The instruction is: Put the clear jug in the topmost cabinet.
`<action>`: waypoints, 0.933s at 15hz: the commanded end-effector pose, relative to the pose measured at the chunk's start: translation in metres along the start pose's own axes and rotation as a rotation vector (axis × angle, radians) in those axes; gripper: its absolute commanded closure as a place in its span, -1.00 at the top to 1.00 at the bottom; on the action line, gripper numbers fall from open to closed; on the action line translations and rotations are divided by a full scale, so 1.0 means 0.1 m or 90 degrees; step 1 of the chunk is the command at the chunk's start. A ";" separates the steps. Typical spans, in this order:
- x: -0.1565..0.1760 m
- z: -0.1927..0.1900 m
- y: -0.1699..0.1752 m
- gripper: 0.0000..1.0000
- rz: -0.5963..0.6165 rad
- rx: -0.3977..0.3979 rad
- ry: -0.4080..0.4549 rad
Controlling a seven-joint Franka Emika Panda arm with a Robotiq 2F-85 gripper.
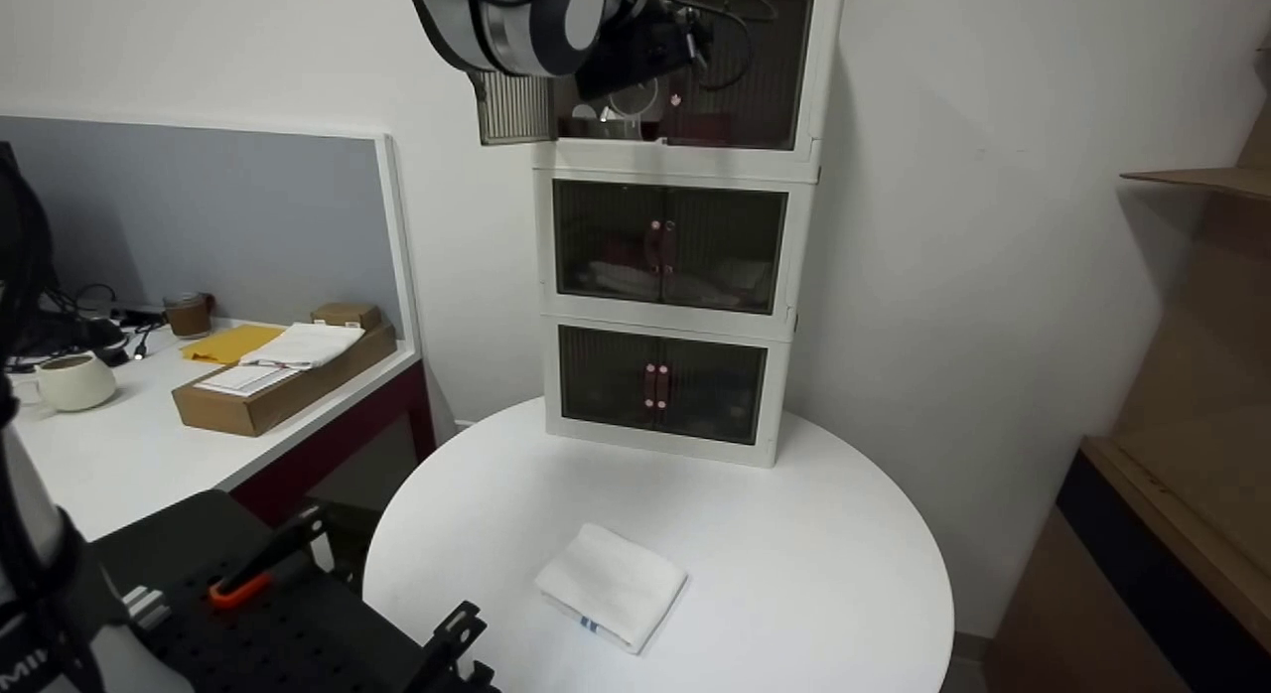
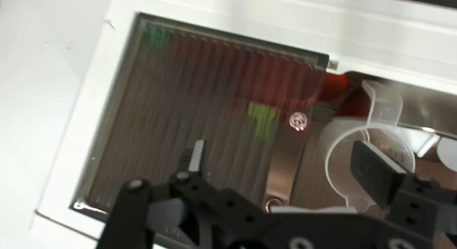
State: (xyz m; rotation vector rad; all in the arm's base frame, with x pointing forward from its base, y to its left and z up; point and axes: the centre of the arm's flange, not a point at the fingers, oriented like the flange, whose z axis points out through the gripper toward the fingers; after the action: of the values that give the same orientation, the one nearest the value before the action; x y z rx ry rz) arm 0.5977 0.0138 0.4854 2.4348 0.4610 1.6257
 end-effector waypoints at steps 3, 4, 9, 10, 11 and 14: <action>-0.51 -0.47 0.53 1.00 -0.064 0.110 -0.134; -0.62 -0.44 0.50 1.00 -0.063 0.126 -0.159; -1.30 -0.16 -0.01 1.00 -0.009 0.186 -0.318; -1.47 -0.12 -0.03 1.00 0.017 0.194 -0.351; -1.61 -0.09 0.02 1.00 0.038 0.206 -0.386; -2.04 -0.13 0.40 1.00 0.093 0.232 -0.497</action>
State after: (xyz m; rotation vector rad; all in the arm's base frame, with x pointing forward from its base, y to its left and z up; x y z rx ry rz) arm 0.5469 -0.0283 0.3148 3.0558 0.5347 0.7308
